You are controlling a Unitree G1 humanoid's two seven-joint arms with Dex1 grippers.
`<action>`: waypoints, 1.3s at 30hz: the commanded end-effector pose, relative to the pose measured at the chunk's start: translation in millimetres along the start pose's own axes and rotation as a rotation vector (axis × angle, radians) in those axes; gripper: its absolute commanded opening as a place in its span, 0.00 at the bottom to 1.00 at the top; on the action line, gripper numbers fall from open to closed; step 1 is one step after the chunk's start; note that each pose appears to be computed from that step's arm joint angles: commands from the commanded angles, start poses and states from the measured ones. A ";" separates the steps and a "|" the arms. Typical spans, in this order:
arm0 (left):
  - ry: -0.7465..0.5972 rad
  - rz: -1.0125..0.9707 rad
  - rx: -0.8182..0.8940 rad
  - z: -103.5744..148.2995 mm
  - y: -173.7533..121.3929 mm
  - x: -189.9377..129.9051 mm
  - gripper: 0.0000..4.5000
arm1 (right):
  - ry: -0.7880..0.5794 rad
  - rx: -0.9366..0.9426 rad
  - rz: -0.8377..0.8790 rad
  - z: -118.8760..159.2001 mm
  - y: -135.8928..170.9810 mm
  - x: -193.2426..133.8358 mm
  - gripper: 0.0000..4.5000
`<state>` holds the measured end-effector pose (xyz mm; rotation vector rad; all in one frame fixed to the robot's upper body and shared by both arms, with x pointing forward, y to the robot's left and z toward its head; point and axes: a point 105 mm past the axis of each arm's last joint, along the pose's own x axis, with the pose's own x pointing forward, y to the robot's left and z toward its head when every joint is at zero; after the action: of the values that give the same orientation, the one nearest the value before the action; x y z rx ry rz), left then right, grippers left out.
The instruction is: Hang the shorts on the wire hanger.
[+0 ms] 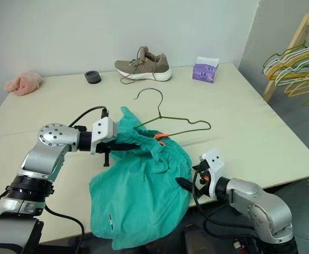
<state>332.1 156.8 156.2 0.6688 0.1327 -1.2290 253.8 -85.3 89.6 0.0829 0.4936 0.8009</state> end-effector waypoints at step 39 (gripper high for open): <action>0.076 0.002 -0.068 4.1 -8.6 -50.5 0.00 | -0.217 -0.391 -0.445 94.5 -123.4 -51.3 0.01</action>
<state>302.1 177.8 171.3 0.5975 0.2191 -1.2510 344.6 -160.8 149.1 -0.2706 0.1445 0.5728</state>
